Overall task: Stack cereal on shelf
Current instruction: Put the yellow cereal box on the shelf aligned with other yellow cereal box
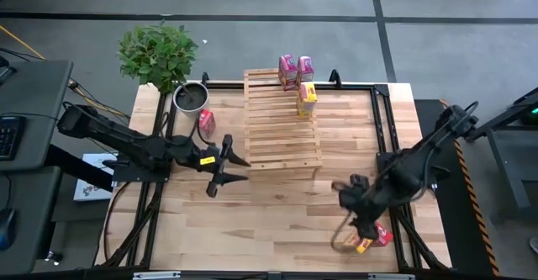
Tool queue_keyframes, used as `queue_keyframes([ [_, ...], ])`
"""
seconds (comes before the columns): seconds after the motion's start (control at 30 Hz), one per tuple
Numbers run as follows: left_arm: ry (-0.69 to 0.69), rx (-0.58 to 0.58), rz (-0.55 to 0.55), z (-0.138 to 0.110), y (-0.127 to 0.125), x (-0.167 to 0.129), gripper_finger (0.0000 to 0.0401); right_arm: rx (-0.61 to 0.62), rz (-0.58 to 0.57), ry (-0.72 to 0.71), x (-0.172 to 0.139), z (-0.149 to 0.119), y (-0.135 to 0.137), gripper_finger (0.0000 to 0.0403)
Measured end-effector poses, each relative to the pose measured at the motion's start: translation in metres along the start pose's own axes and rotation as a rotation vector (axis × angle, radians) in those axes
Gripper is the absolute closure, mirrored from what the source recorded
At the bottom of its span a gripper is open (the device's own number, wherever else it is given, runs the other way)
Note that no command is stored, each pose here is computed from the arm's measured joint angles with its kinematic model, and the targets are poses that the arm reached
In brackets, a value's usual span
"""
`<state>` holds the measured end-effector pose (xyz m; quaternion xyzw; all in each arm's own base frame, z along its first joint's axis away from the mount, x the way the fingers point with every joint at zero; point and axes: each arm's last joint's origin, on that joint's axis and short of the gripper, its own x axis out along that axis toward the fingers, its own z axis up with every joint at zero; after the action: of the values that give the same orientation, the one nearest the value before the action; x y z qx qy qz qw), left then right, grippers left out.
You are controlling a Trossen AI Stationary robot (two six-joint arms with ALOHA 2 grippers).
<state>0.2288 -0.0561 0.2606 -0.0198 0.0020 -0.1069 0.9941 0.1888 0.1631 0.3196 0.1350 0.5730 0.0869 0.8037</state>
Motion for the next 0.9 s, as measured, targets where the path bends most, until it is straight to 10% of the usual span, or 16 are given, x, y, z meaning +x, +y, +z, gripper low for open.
queue_keyframes([
  [0.5,-0.043,-0.022,0.144,0.004,0.004,0.0,0.0231,-0.439,-0.078,0.342,0.057,-0.015,0.062,0.0158],
  [0.9,-0.046,-0.042,0.173,0.004,0.005,0.0,0.0231,-0.597,-0.191,0.296,0.063,-0.044,0.08,0.0158],
])
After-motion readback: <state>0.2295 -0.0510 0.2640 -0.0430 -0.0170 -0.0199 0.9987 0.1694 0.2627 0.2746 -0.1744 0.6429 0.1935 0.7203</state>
